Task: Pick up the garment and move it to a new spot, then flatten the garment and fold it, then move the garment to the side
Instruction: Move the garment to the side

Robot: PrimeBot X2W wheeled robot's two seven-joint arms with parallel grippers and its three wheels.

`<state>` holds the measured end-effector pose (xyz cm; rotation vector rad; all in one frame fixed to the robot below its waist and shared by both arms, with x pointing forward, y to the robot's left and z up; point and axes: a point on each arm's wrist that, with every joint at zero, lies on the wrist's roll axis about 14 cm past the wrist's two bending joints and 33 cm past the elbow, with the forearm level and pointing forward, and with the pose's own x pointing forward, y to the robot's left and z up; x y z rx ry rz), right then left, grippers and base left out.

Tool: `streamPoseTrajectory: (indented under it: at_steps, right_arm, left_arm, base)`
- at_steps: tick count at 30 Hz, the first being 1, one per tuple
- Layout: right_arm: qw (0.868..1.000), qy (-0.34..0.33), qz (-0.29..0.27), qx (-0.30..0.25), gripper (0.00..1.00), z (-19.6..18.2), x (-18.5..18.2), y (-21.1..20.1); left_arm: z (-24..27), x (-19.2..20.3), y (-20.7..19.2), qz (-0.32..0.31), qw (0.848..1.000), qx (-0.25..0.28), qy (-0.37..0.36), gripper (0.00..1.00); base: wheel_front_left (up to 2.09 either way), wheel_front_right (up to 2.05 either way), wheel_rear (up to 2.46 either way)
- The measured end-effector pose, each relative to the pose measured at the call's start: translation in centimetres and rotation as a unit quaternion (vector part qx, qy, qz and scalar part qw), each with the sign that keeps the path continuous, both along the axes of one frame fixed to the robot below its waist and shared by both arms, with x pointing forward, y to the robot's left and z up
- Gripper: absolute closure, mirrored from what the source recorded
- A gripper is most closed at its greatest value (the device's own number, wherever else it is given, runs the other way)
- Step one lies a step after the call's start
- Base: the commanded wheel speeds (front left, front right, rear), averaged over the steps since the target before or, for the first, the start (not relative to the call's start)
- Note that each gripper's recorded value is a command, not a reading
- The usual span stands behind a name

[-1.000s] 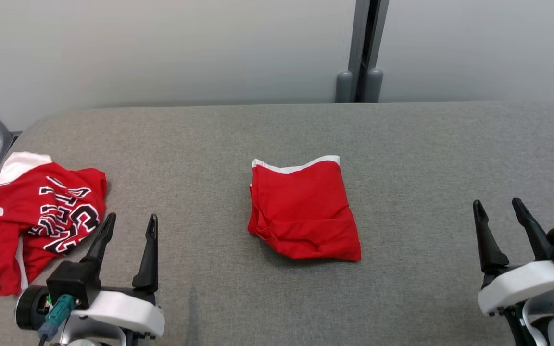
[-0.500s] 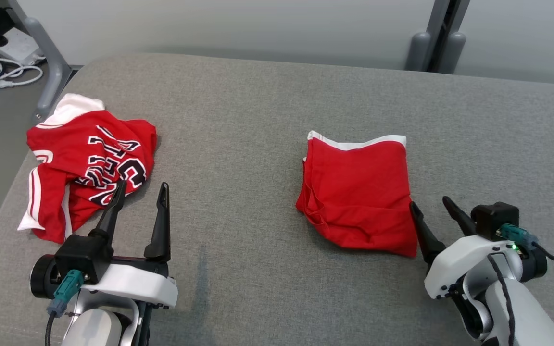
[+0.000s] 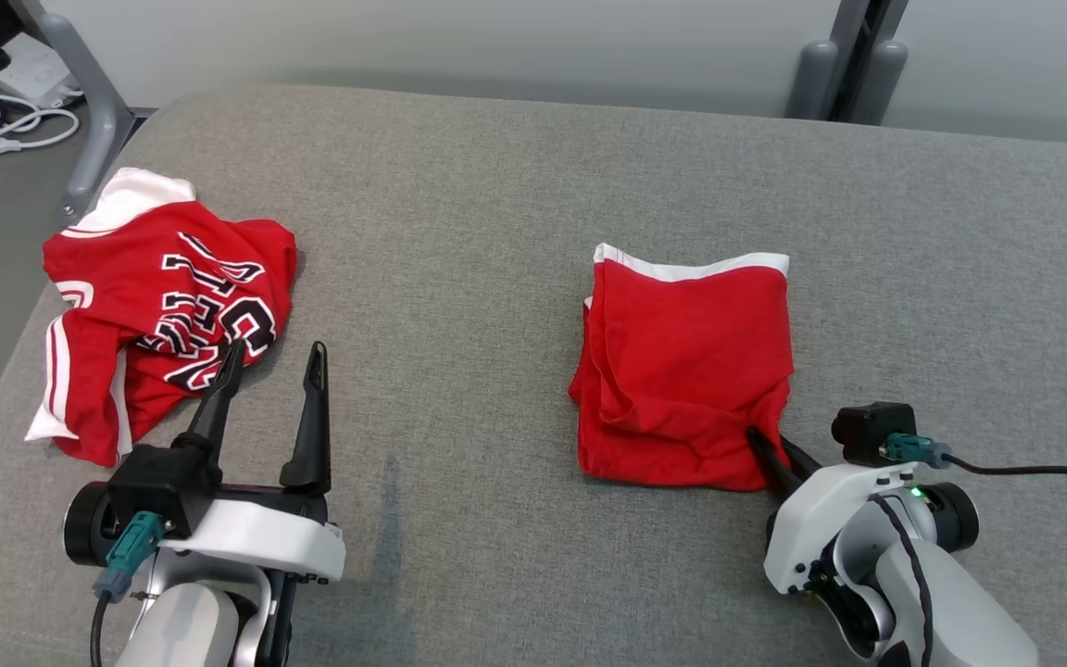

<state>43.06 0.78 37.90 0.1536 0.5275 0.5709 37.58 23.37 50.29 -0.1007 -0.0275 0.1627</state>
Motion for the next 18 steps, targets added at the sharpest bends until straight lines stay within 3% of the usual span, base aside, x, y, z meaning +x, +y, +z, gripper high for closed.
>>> streamPoseTrajectory:
  at_steps: [9,18]
  right_arm:
    - [0.999,-0.029,-0.012,0.012,1.0,1.5,0.4,-1.4]
    - [0.996,-0.024,-0.071,-0.039,1.0,0.2,-1.0,-9.2]
  left_arm:
    - [0.3,1.5,-2.0,-0.031,0.999,-0.007,-0.011,0.0]
    - [0.1,4.8,-7.3,-0.11,0.994,-0.02,-0.013,0.0]
  base:
    - [0.0,0.0,0.0]
    - [0.0,0.0,0.0]
